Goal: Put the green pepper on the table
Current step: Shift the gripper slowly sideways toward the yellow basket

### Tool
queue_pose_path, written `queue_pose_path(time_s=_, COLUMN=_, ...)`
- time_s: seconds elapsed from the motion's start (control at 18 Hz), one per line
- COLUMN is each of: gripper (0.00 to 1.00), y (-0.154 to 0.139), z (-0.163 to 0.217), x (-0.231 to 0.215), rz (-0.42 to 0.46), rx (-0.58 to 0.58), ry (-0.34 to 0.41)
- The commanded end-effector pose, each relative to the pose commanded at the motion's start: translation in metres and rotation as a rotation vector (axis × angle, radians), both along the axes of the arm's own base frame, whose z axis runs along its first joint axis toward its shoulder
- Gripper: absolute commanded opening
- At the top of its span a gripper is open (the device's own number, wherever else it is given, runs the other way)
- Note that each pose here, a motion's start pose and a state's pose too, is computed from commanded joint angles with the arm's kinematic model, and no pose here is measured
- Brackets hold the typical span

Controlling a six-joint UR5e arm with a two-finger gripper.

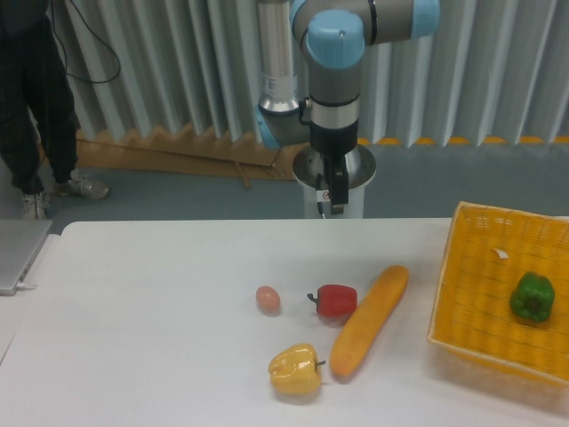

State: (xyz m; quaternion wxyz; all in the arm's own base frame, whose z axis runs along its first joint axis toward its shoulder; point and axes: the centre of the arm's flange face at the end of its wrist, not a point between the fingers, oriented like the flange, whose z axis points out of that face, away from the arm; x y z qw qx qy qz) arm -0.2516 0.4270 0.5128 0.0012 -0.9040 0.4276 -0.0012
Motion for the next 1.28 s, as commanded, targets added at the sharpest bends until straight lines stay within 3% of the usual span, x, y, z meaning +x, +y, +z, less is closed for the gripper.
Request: queue_pose_path(time_s=1.28, gripper=1.00, y=-0.003, z=-0.011, x=-0.025, rz=0.052, rx=-0.004, ry=-0.015)
